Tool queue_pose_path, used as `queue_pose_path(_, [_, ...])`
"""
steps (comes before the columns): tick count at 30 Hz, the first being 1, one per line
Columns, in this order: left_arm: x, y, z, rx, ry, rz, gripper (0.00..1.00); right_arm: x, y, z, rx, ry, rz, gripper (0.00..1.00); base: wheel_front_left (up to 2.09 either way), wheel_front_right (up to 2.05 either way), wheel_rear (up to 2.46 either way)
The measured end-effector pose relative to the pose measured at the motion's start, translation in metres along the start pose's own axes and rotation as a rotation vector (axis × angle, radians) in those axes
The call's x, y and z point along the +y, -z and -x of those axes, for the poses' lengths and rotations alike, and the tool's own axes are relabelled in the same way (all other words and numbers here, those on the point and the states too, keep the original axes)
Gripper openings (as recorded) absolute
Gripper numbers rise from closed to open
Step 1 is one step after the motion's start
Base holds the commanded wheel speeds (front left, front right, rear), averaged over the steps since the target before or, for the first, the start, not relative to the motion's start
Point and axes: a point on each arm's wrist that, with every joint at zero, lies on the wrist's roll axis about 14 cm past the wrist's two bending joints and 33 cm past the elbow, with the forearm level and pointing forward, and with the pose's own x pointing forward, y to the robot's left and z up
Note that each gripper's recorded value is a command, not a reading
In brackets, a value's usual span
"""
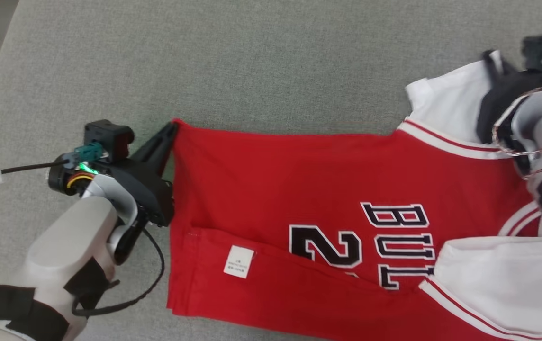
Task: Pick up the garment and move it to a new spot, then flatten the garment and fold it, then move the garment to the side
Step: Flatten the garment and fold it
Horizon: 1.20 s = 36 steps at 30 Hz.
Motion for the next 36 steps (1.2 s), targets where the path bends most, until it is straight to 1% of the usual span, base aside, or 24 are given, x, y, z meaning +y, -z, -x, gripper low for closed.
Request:
queue_pose_path(1, [0.005, -0.005, -0.001, -0.018, -0.017, -0.004, 0.00, -0.012, -0.013, 0.004, -0.065, 0.027, 0.013, 0.00, 0.00, 0.00, 0.00])
queue_pose_path(3, [0.007, -0.011, -0.003, -0.036, -0.024, -0.013, 0.00, -0.022, -0.031, 0.008, -0.141, 0.049, 0.018, 0.00, 0.00, 0.00, 0.00])
queue_pose_path(7, [0.008, -0.014, -0.004, -0.047, -0.034, -0.013, 0.00, -0.035, -0.046, 0.017, -0.206, 0.085, 0.012, 0.00, 0.00, 0.00, 0.00])
queue_pose_path(11, [0.006, -0.023, -0.002, -0.073, -0.033, -0.019, 0.00, -0.033, -0.055, 0.028, -0.238, 0.091, -0.014, 0.00, 0.00, 0.00, 0.00])
queue_pose_path(16, [0.007, -0.039, 0.005, -0.128, -0.041, -0.010, 0.00, -0.032, -0.077, 0.052, -0.347, 0.092, -0.077, 0.00, 0.00, 0.00, 0.00])
queue_pose_path(23, [0.001, -0.046, 0.018, -0.188, -0.038, 0.007, 0.00, -0.036, -0.069, 0.092, -0.411, 0.117, -0.127, 0.00, 0.00, 0.00, 0.00])
queue_pose_path(26, [0.000, -0.043, 0.029, -0.208, -0.050, 0.020, 0.00, -0.031, -0.062, 0.112, -0.434, 0.119, -0.148, 0.00, 0.00, 0.00, 0.00])
queue_pose_path(32, [-0.010, -0.026, 0.059, -0.240, -0.060, 0.073, 0.00, -0.011, -0.027, 0.151, -0.418, 0.112, -0.199, 0.00, 0.00, 0.00, 0.00])
queue_pose_path(36, [-0.018, -0.008, 0.078, -0.248, -0.078, 0.136, 0.00, -0.004, 0.006, 0.174, -0.374, 0.132, -0.250, 0.00, 0.00, 0.00, 0.00])
